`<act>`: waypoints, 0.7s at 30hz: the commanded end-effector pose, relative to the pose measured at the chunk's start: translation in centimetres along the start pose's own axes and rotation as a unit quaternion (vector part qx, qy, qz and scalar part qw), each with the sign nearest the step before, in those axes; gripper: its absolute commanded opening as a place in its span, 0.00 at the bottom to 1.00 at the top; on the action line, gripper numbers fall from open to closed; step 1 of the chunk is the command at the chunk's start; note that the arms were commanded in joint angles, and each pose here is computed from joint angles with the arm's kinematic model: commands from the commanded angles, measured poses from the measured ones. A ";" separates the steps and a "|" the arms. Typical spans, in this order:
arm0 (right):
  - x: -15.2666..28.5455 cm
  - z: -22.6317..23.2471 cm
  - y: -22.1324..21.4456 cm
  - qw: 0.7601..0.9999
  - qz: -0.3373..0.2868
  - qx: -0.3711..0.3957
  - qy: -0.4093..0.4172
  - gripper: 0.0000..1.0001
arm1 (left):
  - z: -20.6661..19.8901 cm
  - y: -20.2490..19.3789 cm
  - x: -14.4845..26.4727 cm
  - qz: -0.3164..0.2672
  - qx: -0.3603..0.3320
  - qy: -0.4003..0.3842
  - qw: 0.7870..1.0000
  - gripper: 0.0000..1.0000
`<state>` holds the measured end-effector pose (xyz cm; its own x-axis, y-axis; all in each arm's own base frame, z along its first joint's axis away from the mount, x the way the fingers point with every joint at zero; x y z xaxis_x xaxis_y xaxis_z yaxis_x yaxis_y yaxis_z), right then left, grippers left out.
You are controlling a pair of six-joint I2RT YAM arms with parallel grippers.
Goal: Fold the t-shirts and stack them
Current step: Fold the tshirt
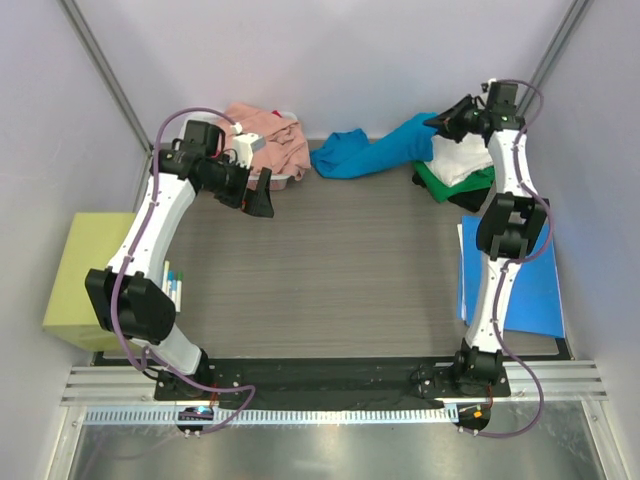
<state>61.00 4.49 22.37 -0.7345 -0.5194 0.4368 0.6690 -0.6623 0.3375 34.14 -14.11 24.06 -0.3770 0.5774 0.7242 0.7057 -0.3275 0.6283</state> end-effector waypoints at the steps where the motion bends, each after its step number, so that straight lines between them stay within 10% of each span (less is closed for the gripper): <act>1: 1.2 4.8 -2.0 0.997 0.039 -0.004 0.072 0.01 | -1.4 1.9 2.0 -0.037 -0.007 -0.011 0.999 1.00; 10: -1.1 9.2 -33.1 0.950 0.272 0.152 0.014 0.01 | -1.4 1.7 2.4 -0.038 -0.010 -0.005 0.999 1.00; 21: 13.0 4.1 -43.4 0.932 0.329 0.141 -0.053 0.01 | -1.7 1.9 2.9 -0.042 -0.022 -0.006 0.999 1.00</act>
<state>23.93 31.91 14.23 -0.0401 -0.7097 0.7034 0.9935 0.0467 0.1038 33.88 -14.29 25.09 -0.3832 0.5893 0.7112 0.7034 -0.3129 0.6382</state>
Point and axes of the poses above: each gripper's point midway between its finger pads, its own x axis back along the fingers, its own z axis along the line the jaws close on, y = z × x, the point moved 1 cm from there along x, back along the fingers, and after that the axes turned 1 degree about -x, right-handed, at the moved point
